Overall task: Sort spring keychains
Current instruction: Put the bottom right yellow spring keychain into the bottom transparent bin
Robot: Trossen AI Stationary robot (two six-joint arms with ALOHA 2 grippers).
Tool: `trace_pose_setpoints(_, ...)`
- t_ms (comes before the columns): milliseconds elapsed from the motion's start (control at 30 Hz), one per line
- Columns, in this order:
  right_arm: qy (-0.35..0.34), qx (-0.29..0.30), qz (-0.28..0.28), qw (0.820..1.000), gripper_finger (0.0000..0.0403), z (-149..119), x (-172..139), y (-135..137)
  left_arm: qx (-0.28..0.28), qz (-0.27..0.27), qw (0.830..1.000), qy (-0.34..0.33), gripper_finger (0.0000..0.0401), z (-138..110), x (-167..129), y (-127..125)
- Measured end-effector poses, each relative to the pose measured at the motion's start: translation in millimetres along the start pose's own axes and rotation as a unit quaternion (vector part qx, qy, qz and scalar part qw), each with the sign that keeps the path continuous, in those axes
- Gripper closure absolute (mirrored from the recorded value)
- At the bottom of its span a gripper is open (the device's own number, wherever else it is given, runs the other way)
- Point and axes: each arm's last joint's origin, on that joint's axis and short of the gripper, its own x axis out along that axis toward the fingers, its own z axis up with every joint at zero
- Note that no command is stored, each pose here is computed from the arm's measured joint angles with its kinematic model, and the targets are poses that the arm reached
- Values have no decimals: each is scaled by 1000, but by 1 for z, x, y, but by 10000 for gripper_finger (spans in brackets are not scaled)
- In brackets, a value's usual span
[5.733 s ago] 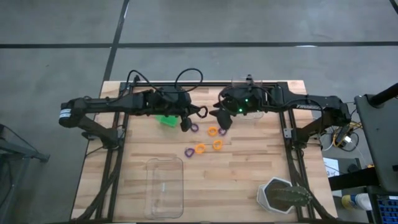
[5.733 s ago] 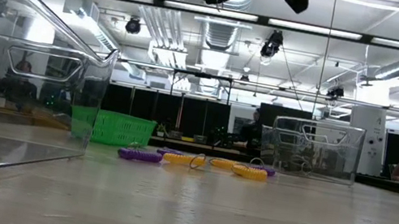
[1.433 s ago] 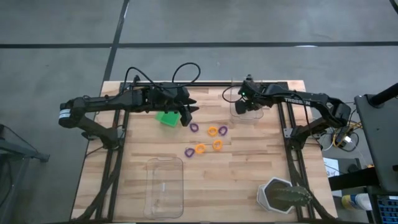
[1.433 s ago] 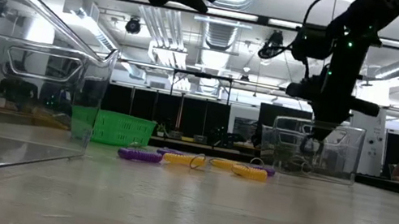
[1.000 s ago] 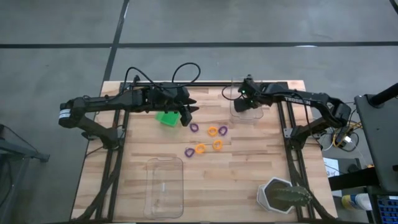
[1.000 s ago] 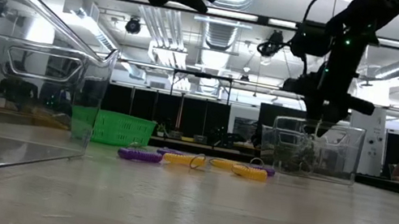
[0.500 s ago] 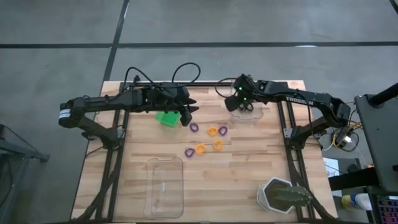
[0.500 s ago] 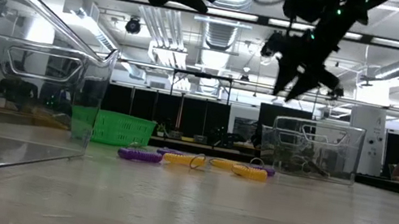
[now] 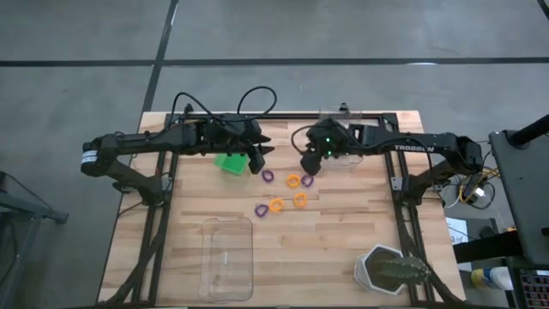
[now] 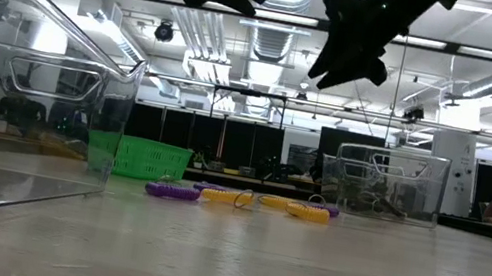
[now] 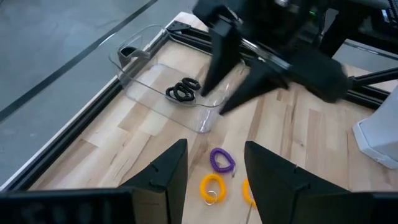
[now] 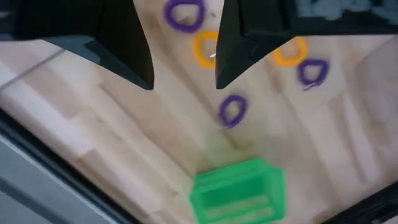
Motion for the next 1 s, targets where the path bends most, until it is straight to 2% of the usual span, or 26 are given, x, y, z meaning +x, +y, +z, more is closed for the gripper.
trace_pose_setpoints(300, 20, -26, 81, 996, 252, -9, -4, 26, 10, 2, 1000, 11, 250, -2, 0, 0)
trace_pose_setpoints(567, 26, -32, 104, 994, 255, -16, -7, 40, 9, 3, 1000, 16, 250, -3, 0, 1)
trace_pose_setpoints(767, 53, -92, 144, 984, 262, -31, -3, 47, 3, 3, 1000, 16, 250, -3, 0, 1)
trace_pose_setpoints(867, 68, -125, 145, 979, 263, -43, 2, 46, 0, 3, 1000, 16, 250, -3, 0, 1)
trace_pose_setpoints(1000, 84, -134, 142, 977, 262, -55, 8, 45, 0, 3, 1000, 16, 250, -3, 0, 1)
